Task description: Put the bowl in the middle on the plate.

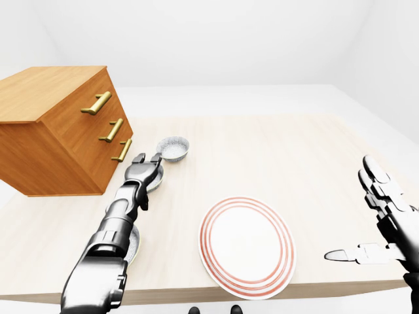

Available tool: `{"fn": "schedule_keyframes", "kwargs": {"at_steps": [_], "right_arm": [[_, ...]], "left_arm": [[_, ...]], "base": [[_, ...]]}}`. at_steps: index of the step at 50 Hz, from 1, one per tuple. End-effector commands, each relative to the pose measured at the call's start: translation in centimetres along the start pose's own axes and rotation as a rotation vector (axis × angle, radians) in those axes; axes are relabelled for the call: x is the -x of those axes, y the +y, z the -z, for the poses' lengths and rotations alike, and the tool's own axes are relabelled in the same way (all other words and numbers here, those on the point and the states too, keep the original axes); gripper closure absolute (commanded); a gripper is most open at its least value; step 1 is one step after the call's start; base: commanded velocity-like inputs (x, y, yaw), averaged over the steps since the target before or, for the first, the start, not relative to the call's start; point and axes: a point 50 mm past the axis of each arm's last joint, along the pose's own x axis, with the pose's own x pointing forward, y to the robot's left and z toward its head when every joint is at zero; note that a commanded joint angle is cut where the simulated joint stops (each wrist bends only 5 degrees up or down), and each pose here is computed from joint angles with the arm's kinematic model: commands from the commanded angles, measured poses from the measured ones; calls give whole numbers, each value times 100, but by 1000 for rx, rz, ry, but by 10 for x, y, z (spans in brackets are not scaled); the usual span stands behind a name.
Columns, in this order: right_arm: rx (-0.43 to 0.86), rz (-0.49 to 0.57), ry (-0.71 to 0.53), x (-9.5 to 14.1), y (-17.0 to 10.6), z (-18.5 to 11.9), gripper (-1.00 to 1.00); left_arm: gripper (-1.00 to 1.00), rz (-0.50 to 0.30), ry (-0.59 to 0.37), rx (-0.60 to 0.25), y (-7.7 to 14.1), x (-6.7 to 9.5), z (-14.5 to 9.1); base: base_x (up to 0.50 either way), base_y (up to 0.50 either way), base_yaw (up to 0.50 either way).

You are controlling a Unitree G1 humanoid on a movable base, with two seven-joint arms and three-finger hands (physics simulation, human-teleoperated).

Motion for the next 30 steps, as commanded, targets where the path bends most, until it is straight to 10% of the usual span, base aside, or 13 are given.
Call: {"fn": "schedule_keyframes", "kwargs": {"at_steps": [1,19,24,26,30], "right_arm": [[-11,-4,12,-1,1,4,-100],[-33,-20,28,-2,3,9,-100],[-35,-18,29,-1,3,10,-100],[-40,-19,34,-2,3,11,-100],[-37,-18,29,-2,3,10,-100]], "left_arm": [[-100,16,4,-2,-4,1,1],[-91,22,0,4,-4,1,0],[-48,20,1,7,-5,1,0],[6,23,-1,9,-6,1,-1],[8,23,-4,11,-5,1,-2]], "base": [[0,0,0],[0,0,0],[0,0,0],[0,0,0],[0,0,0]]}}
